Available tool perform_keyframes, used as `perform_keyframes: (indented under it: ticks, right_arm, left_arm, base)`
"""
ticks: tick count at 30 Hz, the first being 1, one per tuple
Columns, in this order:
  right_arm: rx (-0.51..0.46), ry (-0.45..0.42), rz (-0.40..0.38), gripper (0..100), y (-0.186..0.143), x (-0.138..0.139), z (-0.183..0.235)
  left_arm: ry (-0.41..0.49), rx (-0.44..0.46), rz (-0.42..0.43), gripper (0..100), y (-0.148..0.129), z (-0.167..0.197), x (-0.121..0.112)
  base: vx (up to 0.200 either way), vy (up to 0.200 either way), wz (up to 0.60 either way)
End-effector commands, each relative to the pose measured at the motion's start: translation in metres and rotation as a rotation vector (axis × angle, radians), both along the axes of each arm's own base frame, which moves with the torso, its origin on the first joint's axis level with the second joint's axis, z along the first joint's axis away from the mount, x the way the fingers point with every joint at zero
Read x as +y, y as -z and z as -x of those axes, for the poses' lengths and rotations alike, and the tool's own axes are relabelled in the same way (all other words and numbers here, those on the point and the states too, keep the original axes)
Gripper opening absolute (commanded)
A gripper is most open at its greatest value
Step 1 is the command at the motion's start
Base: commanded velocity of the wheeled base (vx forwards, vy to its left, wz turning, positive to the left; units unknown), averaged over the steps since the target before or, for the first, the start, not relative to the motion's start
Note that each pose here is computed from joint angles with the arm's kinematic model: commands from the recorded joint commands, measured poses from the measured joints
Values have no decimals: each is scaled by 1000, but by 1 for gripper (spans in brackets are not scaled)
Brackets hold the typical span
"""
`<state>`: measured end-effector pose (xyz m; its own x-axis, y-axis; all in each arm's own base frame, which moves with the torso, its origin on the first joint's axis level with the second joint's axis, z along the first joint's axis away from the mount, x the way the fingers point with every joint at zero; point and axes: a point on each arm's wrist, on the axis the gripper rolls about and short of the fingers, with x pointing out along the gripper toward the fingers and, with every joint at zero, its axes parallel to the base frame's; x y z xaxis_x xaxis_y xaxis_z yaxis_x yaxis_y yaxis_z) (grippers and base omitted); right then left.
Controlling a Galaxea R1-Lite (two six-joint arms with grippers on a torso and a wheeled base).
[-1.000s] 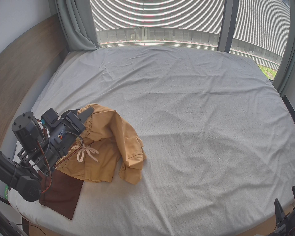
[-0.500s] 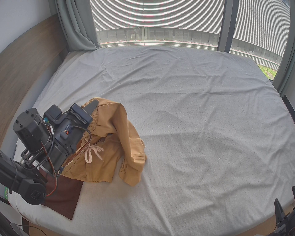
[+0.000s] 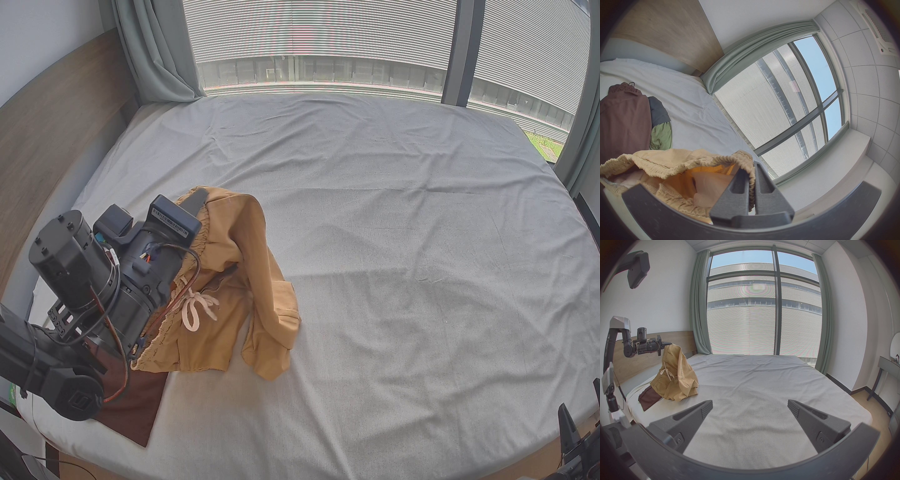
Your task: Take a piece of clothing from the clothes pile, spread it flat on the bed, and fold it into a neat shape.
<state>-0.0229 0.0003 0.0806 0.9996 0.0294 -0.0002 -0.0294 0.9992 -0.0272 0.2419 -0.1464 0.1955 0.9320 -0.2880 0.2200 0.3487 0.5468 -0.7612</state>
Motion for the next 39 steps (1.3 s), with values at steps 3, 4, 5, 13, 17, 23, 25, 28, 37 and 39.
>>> perform_keyframes:
  ticks: [3,4,5,13,17,23,25,28,37,39]
  right_arm:
    - [6,-1,0,100,5,0,0]
    - [4,-1,0,100,5,0,0]
    - [4,-1,0,100,5,0,0]
    - [6,-1,0,100,5,0,0]
    - [6,-1,0,100,5,0,0]
    - [4,-1,0,100,5,0,0]
    - [4,-1,0,100,5,0,0]
    - [4,-1,0,100,5,0,0]
    - [4,-1,0,100,5,0,0]
    - [6,-1,0,100,5,0,0]
  left_arm:
    - [33,-11,15,0,-5,7,-15]
    - [44,-12,16,0,-6,8,-17]
    - [47,-12,16,0,-6,9,-18]
    - [89,-27,27,0,-10,14,-29]
    - [107,-34,33,0,-13,16,-35]
    - [152,-32,33,0,-11,22,-46]
    - [165,-33,34,0,-11,23,-50]
    - [190,-25,28,0,-7,25,-58]
    - [216,-9,17,0,4,16,-80]
    - [219,-9,17,0,5,15,-84]
  base:
    - [0,0,0]
    - [0,0,0]
    - [0,0,0]
    - [0,0,0]
    - [0,0,0]
    - [0,0,0]
    - [0,0,0]
    - [0,0,0]
    - [0,0,0]
    - [0,0,0]
